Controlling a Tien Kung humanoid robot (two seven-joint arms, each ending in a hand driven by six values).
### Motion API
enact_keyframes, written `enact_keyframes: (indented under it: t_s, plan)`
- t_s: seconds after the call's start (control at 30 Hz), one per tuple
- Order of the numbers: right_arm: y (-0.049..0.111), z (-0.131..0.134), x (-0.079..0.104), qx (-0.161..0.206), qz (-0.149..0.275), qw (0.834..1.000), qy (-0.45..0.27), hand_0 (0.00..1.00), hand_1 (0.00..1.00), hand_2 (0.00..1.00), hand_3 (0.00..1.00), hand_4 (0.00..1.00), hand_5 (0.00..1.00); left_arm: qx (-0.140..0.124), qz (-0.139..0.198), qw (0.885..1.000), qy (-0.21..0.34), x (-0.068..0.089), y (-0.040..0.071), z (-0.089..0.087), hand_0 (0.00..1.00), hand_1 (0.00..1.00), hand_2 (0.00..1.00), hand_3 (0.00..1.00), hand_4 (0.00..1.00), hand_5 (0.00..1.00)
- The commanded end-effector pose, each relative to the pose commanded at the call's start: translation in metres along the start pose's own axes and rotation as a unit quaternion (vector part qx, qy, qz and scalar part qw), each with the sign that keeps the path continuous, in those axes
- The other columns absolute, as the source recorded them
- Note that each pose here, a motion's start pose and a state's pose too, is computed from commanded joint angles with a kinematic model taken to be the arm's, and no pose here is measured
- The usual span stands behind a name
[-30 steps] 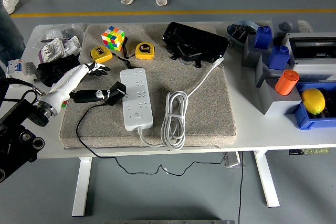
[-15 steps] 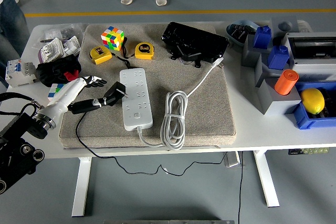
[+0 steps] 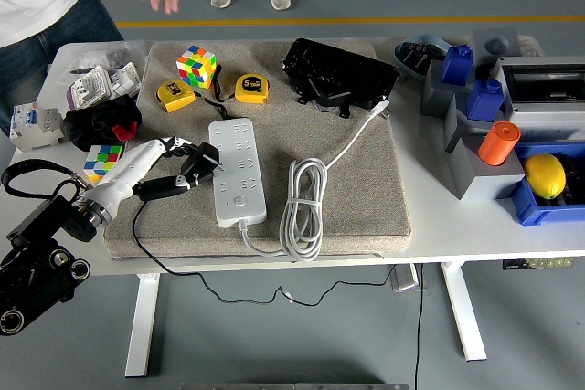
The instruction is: Put the plug near the board,insert it into the board,press the button,pull the plug out
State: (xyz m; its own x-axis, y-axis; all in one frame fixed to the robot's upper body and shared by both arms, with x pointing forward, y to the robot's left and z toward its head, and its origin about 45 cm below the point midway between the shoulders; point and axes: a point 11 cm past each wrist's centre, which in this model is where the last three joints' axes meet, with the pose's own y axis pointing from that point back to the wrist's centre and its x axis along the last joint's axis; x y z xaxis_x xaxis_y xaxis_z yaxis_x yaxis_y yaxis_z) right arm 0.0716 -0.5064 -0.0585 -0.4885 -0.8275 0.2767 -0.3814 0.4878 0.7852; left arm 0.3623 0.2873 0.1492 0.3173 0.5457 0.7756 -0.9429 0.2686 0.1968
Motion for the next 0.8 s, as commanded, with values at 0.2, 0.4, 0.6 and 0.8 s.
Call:
enact_keyframes:
  t_s: [0.2, 0.4, 0.6, 0.8]
  plan:
    - [0.000, 0.000, -0.001, 0.001, -0.001, 1.000, 0.000, 0.710, 0.718, 0.729, 0.636, 0.998, 0.620, -0.014, -0.007, 1.000, 0.003, -0.005, -0.001, 0.008, 0.748, 0.766, 0.751, 0.754, 0.942, 0.850]
    - [0.000, -0.002, -0.003, 0.003, -0.003, 1.000, 0.000, 0.712, 0.717, 0.730, 0.634, 0.998, 0.619, -0.021, -0.010, 1.000, 0.003, -0.008, -0.002, 0.013, 0.746, 0.762, 0.748, 0.752, 0.943, 0.859]
    - [0.000, -0.003, -0.003, 0.004, -0.003, 1.000, -0.001, 0.711, 0.717, 0.730, 0.633, 0.998, 0.619, -0.030, -0.011, 0.999, -0.006, -0.006, -0.002, 0.016, 0.732, 0.752, 0.739, 0.745, 0.941, 0.854]
    - [0.000, -0.003, -0.003, 0.004, -0.003, 1.000, -0.001, 0.710, 0.717, 0.729, 0.632, 0.998, 0.618, -0.040, -0.015, 0.999, -0.018, -0.004, -0.004, 0.021, 0.731, 0.745, 0.733, 0.738, 0.933, 0.848]
